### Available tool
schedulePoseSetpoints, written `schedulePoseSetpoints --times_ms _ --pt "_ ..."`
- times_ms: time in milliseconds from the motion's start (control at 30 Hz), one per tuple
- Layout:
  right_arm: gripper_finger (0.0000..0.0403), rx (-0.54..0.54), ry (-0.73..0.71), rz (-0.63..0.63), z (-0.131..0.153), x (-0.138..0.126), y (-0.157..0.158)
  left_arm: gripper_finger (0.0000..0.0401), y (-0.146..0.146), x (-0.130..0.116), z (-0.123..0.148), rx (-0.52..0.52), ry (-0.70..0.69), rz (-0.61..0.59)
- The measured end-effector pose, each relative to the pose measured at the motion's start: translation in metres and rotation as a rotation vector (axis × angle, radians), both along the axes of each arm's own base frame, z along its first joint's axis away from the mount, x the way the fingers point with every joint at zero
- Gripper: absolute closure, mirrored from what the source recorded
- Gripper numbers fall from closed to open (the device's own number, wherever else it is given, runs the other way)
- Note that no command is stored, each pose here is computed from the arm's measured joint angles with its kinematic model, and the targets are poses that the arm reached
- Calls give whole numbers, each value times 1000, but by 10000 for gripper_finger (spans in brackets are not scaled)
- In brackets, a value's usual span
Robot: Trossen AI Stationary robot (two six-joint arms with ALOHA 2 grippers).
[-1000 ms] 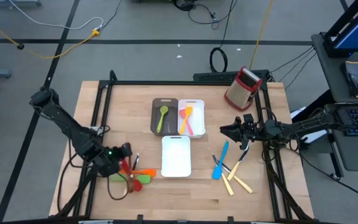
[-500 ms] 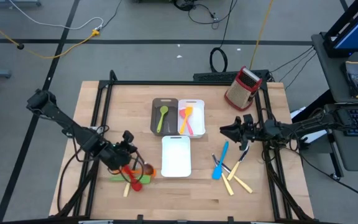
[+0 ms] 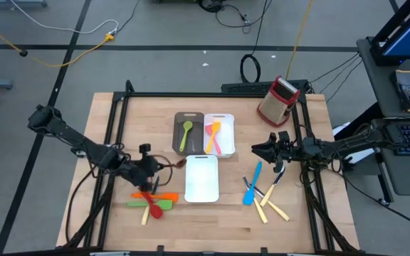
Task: Pick & Place Kitchen Items
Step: Put the wooden serving spoon into the black bin
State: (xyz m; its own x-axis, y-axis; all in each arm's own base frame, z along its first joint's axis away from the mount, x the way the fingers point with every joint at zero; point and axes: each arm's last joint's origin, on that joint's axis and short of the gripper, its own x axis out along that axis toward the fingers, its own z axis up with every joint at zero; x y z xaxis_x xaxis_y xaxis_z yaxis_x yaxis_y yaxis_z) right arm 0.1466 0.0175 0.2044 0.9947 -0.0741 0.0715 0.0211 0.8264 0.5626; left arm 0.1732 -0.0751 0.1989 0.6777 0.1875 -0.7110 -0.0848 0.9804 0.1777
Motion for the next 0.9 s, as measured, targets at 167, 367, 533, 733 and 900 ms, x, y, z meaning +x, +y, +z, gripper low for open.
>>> schedulePoseSetpoints --times_ms 167,367,533,733,900 --pt "310 0 0 0 0 0 0 383 5 11 18 -239 -48 139" --pt "310 0 0 0 0 0 0 383 12 24 44 -507 -96 258" --pt "310 5 -1 5 0 0 0 383 20 29 51 -729 -68 350" --pt "310 7 -1 5 0 0 0 383 29 31 51 -945 -5 460" --pt "310 8 -1 5 0 0 0 383 38 33 52 -1097 32 542"
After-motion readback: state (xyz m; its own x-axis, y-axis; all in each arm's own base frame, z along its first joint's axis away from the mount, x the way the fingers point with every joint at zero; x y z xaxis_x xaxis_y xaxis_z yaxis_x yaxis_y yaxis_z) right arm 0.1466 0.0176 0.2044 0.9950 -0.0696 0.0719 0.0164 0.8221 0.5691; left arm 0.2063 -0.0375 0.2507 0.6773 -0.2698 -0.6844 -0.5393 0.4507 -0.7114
